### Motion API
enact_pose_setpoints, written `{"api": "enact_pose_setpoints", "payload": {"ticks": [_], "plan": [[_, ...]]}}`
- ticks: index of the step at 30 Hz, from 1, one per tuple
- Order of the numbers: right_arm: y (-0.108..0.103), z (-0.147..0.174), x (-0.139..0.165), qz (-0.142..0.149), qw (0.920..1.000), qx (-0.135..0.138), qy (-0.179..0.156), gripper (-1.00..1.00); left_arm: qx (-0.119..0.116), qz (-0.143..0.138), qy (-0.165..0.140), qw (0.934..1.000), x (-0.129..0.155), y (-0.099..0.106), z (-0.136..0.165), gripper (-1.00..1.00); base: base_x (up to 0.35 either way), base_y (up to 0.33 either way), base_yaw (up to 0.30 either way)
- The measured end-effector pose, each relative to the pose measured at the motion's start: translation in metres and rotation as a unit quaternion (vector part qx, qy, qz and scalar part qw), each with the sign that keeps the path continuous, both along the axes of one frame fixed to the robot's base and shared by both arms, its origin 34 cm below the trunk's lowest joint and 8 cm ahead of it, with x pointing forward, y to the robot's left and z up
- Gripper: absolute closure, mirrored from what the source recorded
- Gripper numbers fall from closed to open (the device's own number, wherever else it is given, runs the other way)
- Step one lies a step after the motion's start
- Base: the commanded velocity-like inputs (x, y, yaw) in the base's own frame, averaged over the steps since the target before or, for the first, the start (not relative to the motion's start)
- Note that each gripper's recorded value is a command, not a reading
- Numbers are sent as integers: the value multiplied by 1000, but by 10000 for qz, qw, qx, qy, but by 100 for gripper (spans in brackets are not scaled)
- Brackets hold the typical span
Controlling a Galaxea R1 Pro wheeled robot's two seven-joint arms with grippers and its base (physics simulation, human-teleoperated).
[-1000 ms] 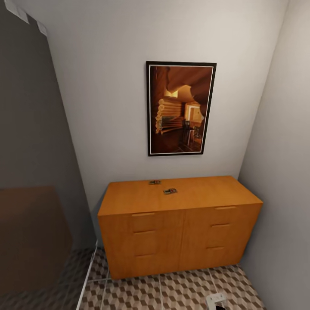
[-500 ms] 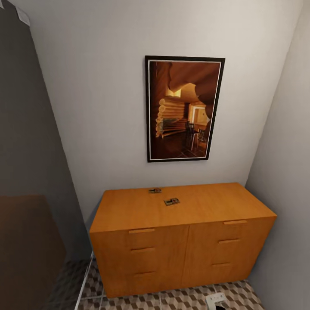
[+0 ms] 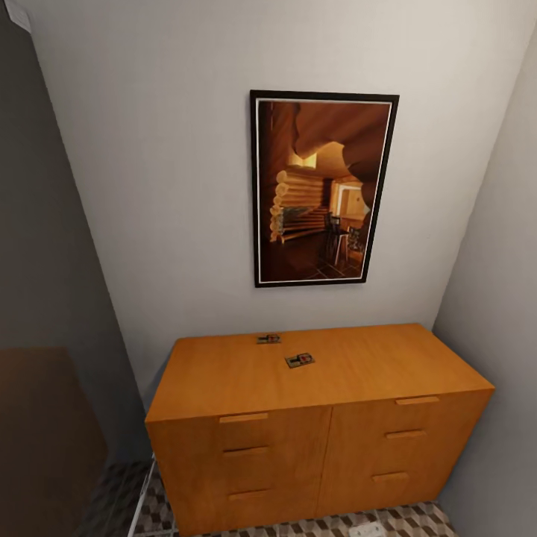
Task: Take the four mousetraps from the cabinet in the bathroom and place them on the bathroom floor. Make sure all four end up on the same floor surface, and ensure that at least two of them are either under or directly next to the same bathroom sink.
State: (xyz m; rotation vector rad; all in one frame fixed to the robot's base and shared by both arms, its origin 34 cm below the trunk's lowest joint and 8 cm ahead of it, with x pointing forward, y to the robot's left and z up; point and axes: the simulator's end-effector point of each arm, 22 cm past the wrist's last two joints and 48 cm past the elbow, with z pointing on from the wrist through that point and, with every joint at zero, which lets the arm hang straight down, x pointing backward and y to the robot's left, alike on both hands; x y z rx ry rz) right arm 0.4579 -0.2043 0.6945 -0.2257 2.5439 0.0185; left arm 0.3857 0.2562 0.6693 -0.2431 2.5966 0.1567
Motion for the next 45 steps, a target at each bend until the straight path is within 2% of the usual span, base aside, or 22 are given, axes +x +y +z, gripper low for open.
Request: {"api": "enact_pose_setpoints", "payload": {"ticks": [5,8,24,38,45], "plan": [[21,-6,-18,47,9999,132,79,-100,-160,-35,82,9998,-16,-24,-5,-100,0,0,0],[23,-6,-19,56,9998,153,87,-100,-235,-49,130,9996,-26,-34,-8,-100,0,0,0],[25,-6,-18,79,9998,168,83,-100,-266,-41,558,9981,-92,-39,-25,-100,0,0,0],[26,-5,-17,110,9998,152,69,-100,-257,-59,538,9982,-89,-38,-25,-100,0,0,0],[25,-2,-9,100,9999,139,2,-100,-284,-79,423,9987,-77,-42,-21,-100,0,0,0]]}}
